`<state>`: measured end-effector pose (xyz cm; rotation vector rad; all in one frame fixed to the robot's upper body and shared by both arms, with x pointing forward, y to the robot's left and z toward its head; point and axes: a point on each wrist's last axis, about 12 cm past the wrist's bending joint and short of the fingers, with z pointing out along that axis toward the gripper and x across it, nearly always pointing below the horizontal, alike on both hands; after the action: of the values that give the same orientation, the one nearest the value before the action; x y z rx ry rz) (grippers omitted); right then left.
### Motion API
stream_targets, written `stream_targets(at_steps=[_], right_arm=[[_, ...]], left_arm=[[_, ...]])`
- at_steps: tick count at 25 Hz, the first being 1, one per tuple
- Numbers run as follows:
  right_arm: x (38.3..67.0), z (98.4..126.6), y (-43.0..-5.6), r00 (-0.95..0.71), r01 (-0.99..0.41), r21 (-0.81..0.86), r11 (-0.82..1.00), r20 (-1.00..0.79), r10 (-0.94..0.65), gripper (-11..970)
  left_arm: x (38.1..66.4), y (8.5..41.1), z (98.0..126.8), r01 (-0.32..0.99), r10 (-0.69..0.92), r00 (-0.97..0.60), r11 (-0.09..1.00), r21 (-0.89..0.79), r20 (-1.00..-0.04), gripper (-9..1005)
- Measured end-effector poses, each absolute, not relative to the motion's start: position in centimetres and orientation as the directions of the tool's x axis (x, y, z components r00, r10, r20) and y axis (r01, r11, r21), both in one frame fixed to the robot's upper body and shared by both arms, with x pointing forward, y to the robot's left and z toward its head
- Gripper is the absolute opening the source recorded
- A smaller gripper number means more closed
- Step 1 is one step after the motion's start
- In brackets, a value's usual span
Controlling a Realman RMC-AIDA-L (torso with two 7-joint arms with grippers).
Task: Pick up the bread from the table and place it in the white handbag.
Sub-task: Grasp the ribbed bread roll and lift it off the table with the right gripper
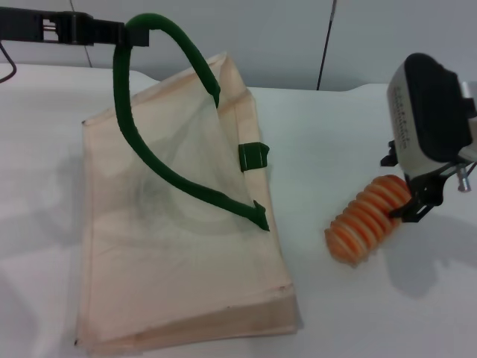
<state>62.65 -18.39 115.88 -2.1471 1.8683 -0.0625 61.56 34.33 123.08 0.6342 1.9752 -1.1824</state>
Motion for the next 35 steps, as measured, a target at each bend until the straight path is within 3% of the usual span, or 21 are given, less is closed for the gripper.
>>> stream_targets(at_steps=[20, 35], right_arm=[[62.4, 113.4, -16.6, 0.216, -0.958, -0.215, -0.188, -0.112, -0.970, 830], [62.3, 113.8, -15.4, 0.214, -0.960, -0.212, -0.180, -0.151, -0.965, 779]], left_arm=[[61.6, 34.2, 123.1, 0.722, 0.036, -0.603, 0.449, -0.526, -0.797, 140], [61.5, 34.4, 123.0, 0.719, 0.032, -0.604, 0.453, -0.527, -0.796, 139]])
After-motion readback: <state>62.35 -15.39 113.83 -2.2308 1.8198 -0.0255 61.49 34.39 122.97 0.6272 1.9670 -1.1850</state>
